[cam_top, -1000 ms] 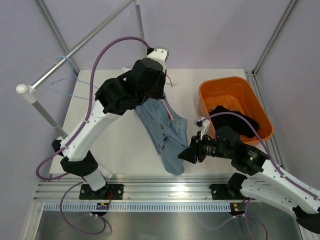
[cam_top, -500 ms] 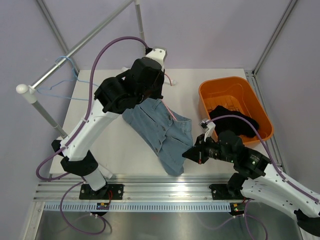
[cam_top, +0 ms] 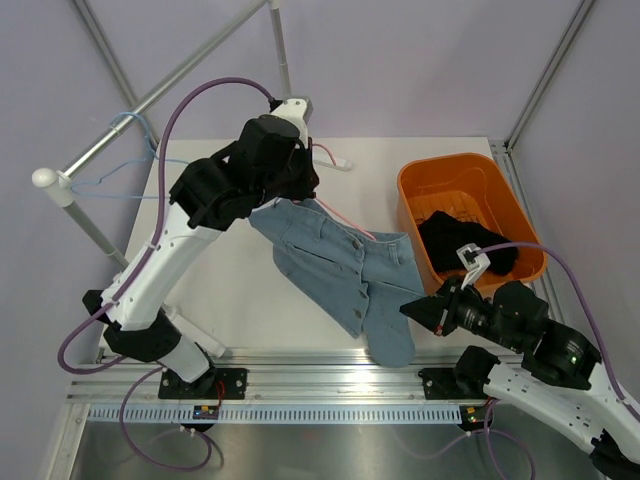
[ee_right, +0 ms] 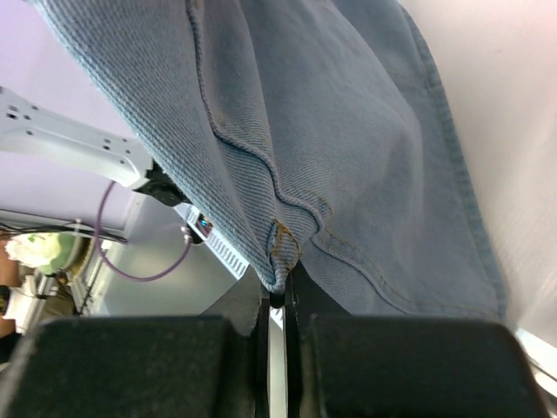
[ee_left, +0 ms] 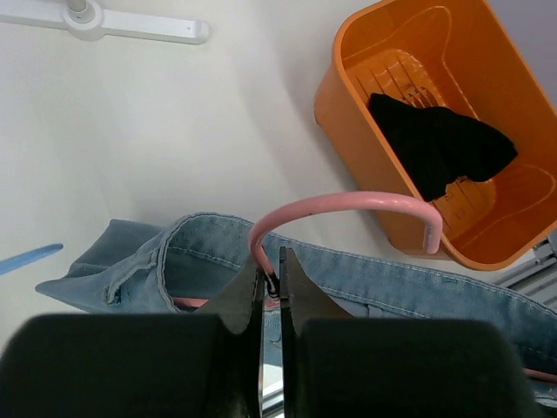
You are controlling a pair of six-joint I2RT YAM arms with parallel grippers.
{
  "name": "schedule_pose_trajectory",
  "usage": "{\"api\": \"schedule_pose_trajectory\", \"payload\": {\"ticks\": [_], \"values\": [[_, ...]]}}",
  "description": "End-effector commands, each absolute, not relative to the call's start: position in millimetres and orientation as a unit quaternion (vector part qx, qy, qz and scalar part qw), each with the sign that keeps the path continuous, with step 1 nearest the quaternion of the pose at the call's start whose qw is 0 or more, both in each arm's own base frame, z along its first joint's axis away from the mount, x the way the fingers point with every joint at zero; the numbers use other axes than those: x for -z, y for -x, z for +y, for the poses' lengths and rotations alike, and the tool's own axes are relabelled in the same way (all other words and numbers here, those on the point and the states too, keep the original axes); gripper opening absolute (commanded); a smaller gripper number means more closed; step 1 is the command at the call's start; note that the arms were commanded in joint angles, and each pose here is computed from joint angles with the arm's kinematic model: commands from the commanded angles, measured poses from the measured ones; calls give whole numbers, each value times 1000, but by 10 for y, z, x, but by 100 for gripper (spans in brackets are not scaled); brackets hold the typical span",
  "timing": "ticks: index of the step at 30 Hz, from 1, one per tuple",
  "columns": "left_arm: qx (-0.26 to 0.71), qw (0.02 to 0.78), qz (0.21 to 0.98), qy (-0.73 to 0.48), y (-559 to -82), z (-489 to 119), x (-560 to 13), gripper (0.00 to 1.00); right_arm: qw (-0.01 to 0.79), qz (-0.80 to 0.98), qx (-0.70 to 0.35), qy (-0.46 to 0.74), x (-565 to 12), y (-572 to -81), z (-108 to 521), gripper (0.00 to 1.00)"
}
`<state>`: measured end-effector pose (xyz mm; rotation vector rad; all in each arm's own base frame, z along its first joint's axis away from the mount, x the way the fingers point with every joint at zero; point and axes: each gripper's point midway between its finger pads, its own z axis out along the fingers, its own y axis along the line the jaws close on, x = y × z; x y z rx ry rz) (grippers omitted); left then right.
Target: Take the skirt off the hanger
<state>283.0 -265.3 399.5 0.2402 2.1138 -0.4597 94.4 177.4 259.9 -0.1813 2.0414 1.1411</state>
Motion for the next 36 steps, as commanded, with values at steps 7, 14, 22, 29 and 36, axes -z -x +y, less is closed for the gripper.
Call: {"api": "schedule_pose_trajectory", "payload": {"ticks": [7,14,22,29,36], "values": [[140,536,831,-51,-3032,-2159,-4295,0,408,797,-445,4,-2865,-794,1317,0],[146,528,836,-37,-3050,-2044,-4171,0,444,754,-478,-73,-3020,-673,891,0],[195,511,836,-32,-3000,-2136,-4070,0,468,720,-500,-114,-3183,-591,616,0],[289,494,818,-57,-2792,-2392,-4174,0,445,746,-489,-75,-3126,-723,976,0],[307,501,807,-61,-2639,-2319,-4254,0,429,748,-504,-52,-3123,-795,1252,0]]}}
